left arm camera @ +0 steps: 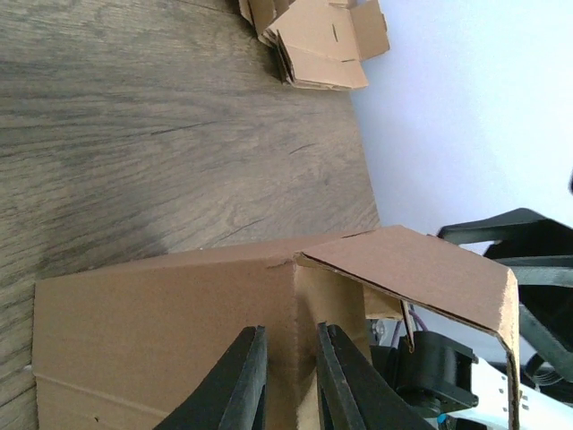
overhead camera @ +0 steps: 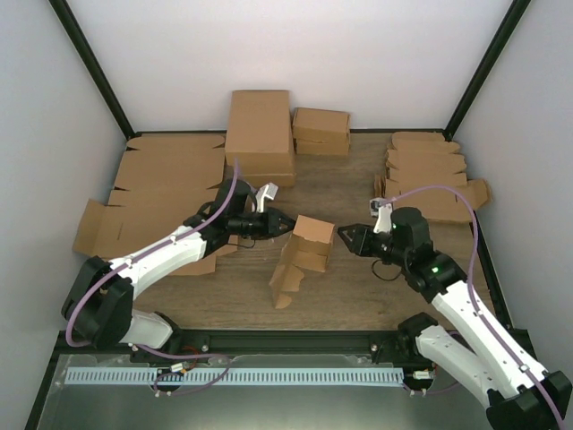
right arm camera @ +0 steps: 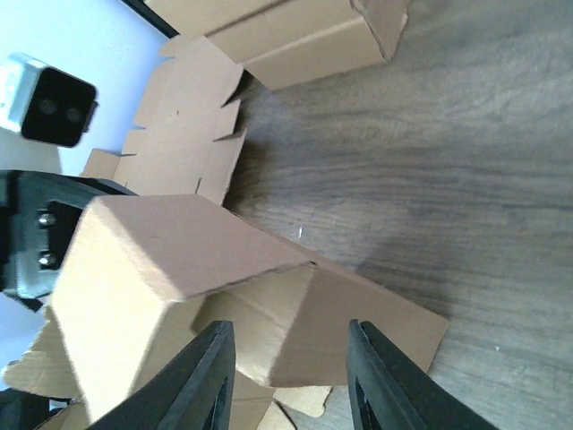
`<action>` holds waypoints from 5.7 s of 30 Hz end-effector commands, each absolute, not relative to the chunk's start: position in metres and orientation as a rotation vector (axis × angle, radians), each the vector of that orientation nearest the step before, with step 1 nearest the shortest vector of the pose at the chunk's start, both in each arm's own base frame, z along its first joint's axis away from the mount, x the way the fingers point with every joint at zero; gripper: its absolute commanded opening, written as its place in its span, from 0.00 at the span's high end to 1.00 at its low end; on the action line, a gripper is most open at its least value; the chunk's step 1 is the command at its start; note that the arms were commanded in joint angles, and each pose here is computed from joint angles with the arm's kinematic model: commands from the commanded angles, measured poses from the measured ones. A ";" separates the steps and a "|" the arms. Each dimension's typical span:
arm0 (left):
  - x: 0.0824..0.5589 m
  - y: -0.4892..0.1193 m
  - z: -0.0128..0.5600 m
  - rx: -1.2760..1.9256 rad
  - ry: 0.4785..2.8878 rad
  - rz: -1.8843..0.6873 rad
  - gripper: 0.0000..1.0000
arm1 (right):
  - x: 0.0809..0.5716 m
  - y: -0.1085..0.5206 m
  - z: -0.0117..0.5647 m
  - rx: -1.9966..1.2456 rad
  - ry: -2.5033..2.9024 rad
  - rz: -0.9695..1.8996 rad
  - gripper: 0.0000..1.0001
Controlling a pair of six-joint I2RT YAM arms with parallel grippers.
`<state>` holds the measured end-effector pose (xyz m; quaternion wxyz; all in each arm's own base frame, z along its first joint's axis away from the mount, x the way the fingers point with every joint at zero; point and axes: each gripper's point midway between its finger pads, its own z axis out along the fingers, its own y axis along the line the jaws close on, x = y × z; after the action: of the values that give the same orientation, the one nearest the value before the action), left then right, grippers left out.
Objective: Fold the paper box
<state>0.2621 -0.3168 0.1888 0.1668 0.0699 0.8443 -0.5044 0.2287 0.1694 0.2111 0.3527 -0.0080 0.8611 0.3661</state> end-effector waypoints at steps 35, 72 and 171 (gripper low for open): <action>0.265 -0.322 0.201 0.252 2.381 -1.437 0.82 | 0.229 0.241 0.242 -1.133 1.947 0.470 0.49; 0.263 -0.306 0.227 0.212 2.328 -1.404 0.76 | 0.230 0.244 0.199 -1.385 1.850 0.043 0.54; 0.227 -0.199 0.334 0.312 2.135 -1.094 0.22 | 0.211 0.255 0.147 -0.652 2.439 0.608 0.99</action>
<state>0.2415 -0.2003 0.3711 0.3886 0.0930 0.8056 -0.4373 0.2410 0.2536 0.1868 0.3738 -0.2982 0.8627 0.1645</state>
